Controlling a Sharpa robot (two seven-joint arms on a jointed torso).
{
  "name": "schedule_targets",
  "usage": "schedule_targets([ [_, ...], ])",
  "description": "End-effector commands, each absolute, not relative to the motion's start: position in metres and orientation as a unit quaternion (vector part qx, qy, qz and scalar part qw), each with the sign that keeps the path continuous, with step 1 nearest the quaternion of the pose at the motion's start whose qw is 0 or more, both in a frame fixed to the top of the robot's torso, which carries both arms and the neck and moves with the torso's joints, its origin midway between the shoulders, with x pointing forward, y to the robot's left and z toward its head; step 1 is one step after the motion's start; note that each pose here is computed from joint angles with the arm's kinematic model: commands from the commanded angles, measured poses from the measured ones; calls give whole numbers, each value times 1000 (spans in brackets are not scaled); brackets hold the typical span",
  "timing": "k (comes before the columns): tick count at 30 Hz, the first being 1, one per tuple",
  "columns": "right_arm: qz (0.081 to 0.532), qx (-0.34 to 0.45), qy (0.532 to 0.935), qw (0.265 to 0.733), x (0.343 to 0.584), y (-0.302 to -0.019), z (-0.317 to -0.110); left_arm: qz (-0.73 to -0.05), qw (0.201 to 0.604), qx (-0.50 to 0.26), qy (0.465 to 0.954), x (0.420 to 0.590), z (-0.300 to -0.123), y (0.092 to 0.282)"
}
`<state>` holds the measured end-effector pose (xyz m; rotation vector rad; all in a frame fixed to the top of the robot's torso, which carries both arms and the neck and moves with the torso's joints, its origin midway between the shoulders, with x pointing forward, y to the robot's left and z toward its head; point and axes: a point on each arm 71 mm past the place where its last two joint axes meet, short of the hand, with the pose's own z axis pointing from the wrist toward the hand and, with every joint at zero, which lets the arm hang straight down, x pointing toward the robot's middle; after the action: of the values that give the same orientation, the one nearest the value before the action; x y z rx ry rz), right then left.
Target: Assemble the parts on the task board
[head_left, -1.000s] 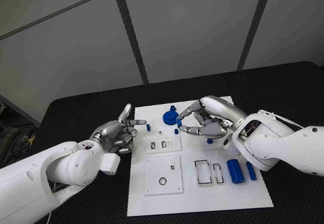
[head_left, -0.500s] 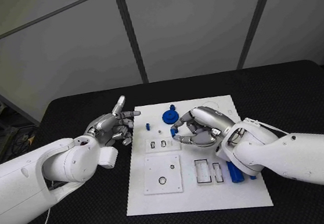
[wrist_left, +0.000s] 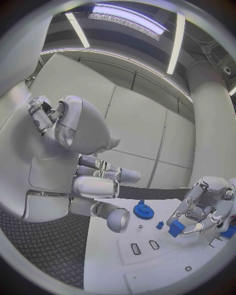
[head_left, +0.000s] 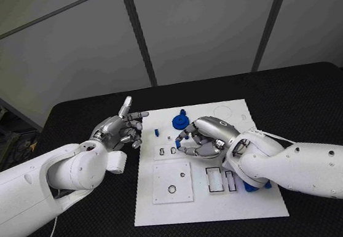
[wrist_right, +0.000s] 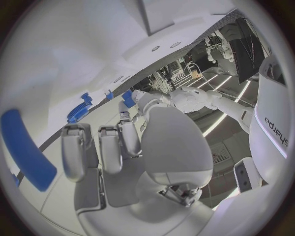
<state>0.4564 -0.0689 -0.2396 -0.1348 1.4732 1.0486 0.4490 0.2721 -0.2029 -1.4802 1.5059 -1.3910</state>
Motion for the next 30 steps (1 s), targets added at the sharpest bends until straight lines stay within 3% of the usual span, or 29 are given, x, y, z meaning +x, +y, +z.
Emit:
schedule_targets([
  [1, 445, -66, 640, 623, 457, -67, -241, -534, 307, -556, 558, 450, -200, 271],
  [30, 404, -78, 669, 619, 460, -63, -248, -537, 301, -554, 561, 451, -200, 268],
])
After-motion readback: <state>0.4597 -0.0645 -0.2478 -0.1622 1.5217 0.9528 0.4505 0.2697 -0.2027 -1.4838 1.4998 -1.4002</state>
